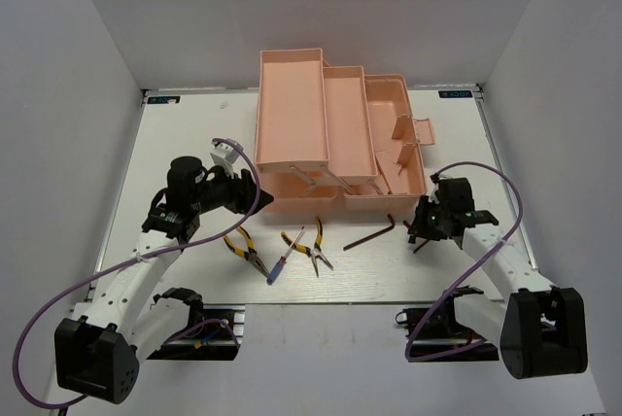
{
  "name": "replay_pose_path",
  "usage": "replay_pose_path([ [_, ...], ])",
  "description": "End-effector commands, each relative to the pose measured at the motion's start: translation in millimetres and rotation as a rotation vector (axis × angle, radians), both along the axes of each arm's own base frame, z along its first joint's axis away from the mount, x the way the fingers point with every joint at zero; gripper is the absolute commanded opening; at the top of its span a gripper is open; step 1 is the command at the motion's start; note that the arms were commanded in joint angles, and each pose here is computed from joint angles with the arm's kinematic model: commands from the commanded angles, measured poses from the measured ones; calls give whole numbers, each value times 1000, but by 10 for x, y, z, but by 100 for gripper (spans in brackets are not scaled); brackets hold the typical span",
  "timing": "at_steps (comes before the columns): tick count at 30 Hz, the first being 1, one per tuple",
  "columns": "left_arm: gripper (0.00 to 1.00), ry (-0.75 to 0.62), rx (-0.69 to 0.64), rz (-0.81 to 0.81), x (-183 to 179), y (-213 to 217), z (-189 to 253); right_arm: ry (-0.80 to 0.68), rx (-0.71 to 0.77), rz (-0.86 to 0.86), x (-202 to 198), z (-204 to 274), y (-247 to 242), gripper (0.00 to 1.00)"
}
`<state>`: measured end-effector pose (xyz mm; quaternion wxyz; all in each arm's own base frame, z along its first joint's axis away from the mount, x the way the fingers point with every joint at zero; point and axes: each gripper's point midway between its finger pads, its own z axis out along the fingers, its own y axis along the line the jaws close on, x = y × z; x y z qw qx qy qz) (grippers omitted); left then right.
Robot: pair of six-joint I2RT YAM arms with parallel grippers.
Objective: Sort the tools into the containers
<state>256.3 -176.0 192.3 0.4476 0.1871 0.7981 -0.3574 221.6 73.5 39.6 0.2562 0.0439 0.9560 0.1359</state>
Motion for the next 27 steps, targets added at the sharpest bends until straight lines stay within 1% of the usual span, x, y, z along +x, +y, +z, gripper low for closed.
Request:
replay_pose_path([
  [1, 71, -29, -1, -15, 5, -21, 94, -43, 15, 6, 83, 163, 16, 0],
  [4, 71, -20, 2, -15, 12, -23, 69, -41, -28, -34, 105, 170, -98, 0],
  [10, 71, -19, 13, -10, 34, -13, 38, -24, -42, -67, 93, 224, -194, 0],
  [14, 71, -20, 17, -2, 46, -2, 34, 15, -56, -68, 29, 291, -247, 0],
  [19, 71, -20, 17, -2, 46, -2, 34, 28, -57, -62, -28, 397, -280, 0],
  [27, 71, -11, 19, -11, 18, -23, 17, 8, -78, -66, -102, 565, -375, 0],
])
